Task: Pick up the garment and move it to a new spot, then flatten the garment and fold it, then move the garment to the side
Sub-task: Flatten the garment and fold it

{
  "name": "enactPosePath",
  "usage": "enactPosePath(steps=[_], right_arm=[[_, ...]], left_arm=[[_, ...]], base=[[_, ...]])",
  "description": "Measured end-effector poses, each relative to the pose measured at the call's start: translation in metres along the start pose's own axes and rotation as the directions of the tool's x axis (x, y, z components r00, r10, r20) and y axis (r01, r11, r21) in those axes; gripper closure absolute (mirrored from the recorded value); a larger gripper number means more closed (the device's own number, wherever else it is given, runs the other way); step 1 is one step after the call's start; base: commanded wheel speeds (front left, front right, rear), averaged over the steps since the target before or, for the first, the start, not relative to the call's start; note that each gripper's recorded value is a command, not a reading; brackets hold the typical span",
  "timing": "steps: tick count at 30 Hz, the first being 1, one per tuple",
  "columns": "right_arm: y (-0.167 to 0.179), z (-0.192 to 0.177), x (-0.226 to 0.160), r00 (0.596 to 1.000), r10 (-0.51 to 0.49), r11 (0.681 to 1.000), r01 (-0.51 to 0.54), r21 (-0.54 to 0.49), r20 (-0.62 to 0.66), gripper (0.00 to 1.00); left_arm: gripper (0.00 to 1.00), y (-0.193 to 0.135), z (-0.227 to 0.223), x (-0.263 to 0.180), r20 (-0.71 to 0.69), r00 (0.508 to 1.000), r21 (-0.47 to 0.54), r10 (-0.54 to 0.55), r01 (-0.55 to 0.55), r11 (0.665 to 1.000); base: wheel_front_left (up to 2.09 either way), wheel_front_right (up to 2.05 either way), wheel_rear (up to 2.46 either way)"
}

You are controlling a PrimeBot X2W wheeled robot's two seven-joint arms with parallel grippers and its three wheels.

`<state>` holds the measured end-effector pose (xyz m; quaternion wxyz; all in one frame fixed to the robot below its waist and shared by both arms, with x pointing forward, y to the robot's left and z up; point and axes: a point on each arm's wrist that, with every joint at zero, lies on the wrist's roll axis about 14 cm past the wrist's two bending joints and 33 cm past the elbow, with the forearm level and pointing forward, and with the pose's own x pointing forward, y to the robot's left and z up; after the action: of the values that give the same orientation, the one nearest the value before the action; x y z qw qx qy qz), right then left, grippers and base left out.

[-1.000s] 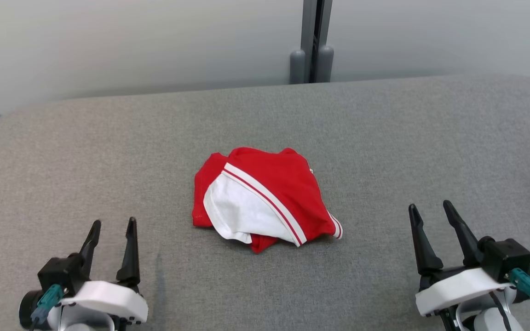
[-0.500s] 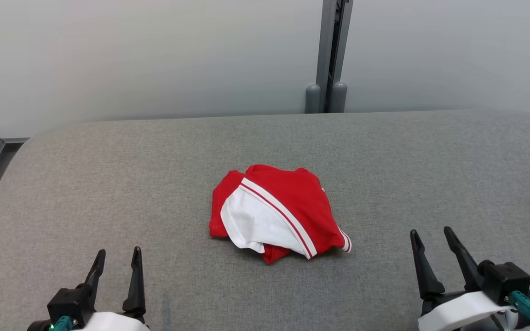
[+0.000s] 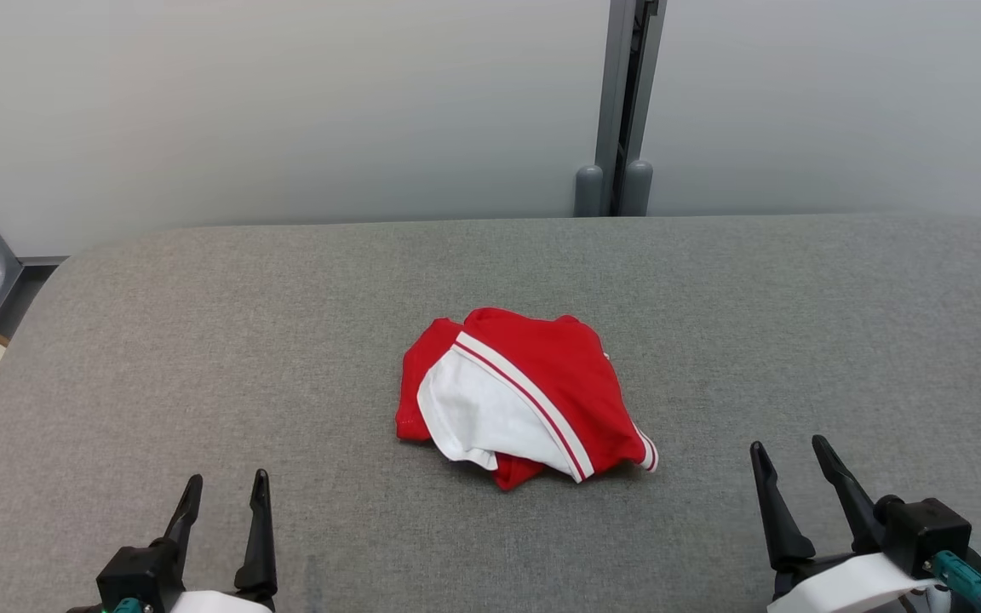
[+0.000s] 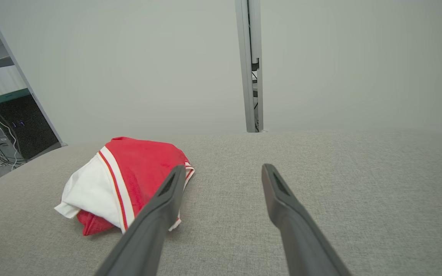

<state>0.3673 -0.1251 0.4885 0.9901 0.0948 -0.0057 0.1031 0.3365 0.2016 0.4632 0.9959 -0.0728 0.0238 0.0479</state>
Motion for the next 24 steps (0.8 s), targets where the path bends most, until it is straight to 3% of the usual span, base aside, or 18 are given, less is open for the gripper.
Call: enactPosePath(steps=[7,12,19,24], right_arm=[[0.028,-0.008,0.012,0.995,0.094,0.995,-0.095,-0.029,-0.027,0.0],[0.075,-0.016,0.026,0.967,0.249,0.966,-0.251,-0.058,-0.051,0.0],[0.149,-0.04,0.042,0.868,0.481,0.864,-0.493,-0.102,-0.122,0.0],[0.18,-0.07,0.047,0.79,0.575,0.785,-0.606,-0.128,-0.213,0.0]], left_arm=[[0.0,-0.002,-0.008,-0.002,-0.026,1.0,-0.007,-0.003,0.003,1.0],[0.0,-0.003,-0.015,-0.004,-0.05,0.999,-0.017,-0.004,0.003,1.0],[0.0,0.005,-0.021,-0.006,-0.074,0.997,-0.033,0.03,-0.033,0.999],[0.0,0.019,-0.026,-0.013,-0.093,0.992,-0.038,0.082,-0.086,0.996]], base=[[0.0,0.0,0.0],[0.0,0.0,0.0],[0.0,0.0,0.0],[0.0,0.0,0.0]])
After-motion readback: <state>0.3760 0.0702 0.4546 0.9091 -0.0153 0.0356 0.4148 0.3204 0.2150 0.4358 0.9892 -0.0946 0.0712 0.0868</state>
